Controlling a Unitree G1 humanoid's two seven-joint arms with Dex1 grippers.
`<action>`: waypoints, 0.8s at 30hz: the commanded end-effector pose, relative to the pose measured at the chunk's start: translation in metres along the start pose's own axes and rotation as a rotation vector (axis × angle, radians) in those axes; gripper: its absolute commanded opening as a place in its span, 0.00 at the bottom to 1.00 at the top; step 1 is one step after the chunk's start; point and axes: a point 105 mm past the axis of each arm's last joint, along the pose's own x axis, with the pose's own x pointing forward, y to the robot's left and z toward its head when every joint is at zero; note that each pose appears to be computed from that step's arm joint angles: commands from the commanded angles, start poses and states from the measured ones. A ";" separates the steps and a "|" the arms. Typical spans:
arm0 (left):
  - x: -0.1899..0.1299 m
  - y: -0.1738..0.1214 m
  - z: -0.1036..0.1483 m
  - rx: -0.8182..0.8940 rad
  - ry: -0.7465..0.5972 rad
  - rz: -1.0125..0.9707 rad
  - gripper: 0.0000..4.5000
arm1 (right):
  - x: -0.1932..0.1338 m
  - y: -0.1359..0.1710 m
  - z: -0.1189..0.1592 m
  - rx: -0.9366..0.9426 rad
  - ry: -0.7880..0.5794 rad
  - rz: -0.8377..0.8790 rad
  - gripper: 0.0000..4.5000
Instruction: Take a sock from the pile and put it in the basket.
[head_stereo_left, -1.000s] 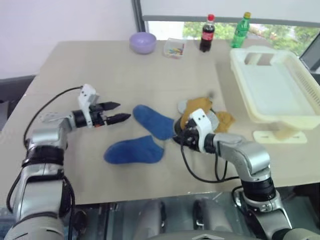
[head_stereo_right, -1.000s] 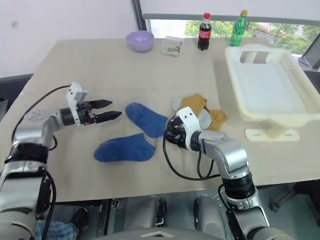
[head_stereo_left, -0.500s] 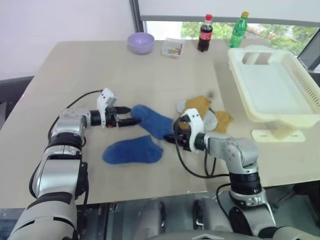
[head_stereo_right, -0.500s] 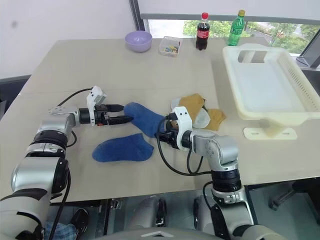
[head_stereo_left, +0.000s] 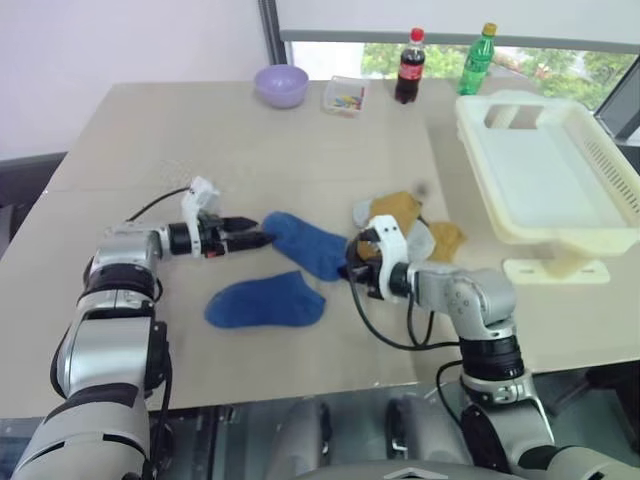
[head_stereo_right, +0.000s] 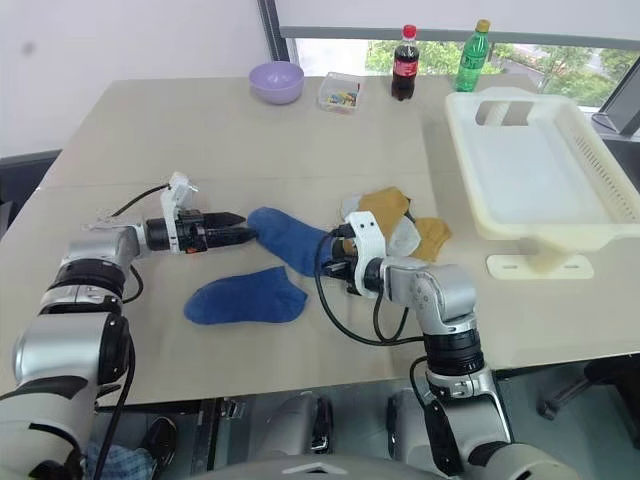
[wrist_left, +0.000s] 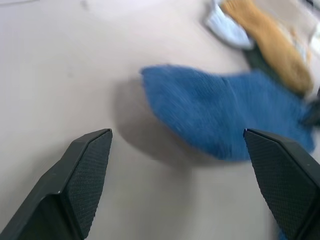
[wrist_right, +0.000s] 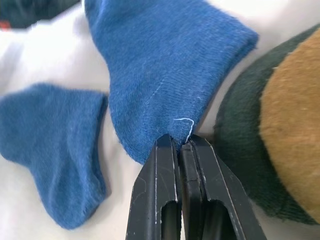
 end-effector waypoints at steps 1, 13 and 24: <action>0.004 0.003 -0.006 -0.110 0.008 0.037 1.00 | 0.000 0.004 0.004 -0.045 -0.026 0.019 0.01; 0.009 0.015 -0.024 -0.248 0.038 0.156 0.64 | -0.001 0.000 0.000 -0.088 -0.025 0.003 0.00; 0.001 0.003 -0.016 -0.292 -0.041 0.037 0.01 | -0.006 0.006 0.010 -0.119 -0.066 0.023 0.00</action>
